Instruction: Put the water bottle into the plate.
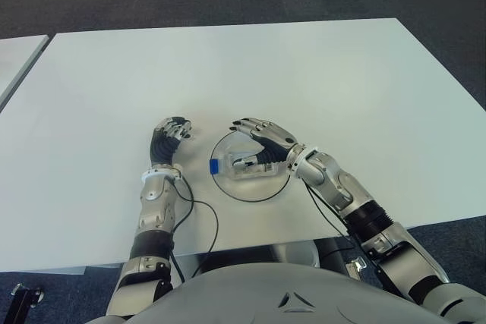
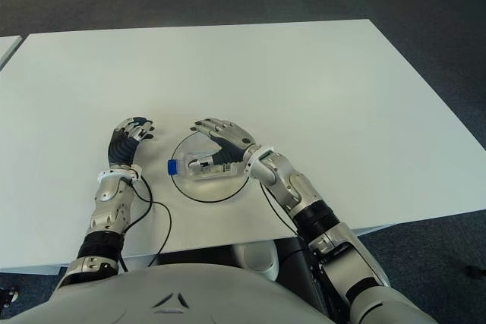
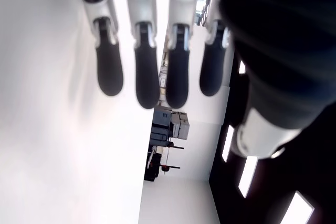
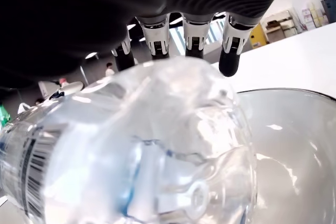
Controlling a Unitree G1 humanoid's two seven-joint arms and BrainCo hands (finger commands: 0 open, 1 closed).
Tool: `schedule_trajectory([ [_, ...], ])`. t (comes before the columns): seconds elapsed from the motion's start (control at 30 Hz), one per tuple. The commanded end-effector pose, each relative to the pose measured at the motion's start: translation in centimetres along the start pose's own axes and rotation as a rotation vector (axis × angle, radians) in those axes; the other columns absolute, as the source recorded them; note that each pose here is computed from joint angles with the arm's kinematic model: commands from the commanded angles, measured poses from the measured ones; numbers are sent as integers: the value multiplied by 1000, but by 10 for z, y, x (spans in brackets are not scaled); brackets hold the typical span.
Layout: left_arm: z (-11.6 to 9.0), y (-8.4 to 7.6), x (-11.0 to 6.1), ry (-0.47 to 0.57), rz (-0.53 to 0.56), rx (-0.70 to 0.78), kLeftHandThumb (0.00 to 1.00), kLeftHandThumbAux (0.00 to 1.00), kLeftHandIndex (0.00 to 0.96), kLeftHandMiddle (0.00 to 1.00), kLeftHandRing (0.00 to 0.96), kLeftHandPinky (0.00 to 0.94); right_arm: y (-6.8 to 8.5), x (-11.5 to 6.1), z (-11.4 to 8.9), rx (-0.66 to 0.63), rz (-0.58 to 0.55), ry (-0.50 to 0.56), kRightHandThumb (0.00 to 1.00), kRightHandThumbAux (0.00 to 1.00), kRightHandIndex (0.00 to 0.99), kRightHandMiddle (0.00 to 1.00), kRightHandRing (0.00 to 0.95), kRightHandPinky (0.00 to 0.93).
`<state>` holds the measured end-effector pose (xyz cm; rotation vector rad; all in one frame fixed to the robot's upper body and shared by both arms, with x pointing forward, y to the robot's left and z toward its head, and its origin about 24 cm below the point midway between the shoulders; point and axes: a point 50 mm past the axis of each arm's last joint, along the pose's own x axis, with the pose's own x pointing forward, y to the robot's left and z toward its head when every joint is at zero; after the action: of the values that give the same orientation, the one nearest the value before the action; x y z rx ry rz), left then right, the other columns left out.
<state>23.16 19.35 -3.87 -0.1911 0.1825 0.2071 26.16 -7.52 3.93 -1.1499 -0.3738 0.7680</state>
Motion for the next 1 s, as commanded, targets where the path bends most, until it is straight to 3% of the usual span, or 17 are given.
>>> schedule_trajectory([
  [0.03, -38, 8, -20, 192, 46, -18, 700, 722, 417, 434, 459, 464, 3, -2, 0, 1, -23, 13, 573, 142, 0, 0, 0, 0],
  [0.33, -38, 8, -20, 193, 42, -12, 699, 722, 418, 439, 463, 465, -9, -2, 1, -55, -244, 125, 550, 173, 0, 0, 0, 0],
  [0.47, -38, 8, -19, 194, 43, -10, 699, 723, 418, 439, 462, 463, -13, -4, -1, -45, -338, 172, 480, 279, 0, 0, 0, 0],
  [0.5, -38, 8, -19, 194, 45, -10, 699, 723, 417, 438, 461, 462, -14, -5, -2, -30, -377, 185, 417, 355, 0, 0, 0, 0],
  [0.63, -38, 9, -20, 197, 48, -9, 699, 723, 417, 437, 460, 463, -18, -11, -9, 78, -536, 211, 398, 433, 0, 0, 0, 0],
  [0.83, -38, 9, -20, 199, 47, -2, 698, 723, 417, 438, 461, 460, -19, -16, -15, 235, -699, 236, 423, 604, 0, 0, 0, 51],
  [1.0, -37, 9, -20, 198, 45, 1, 697, 724, 417, 434, 455, 452, -12, -26, -34, 317, -810, 311, 443, 694, 0, 0, 0, 106],
])
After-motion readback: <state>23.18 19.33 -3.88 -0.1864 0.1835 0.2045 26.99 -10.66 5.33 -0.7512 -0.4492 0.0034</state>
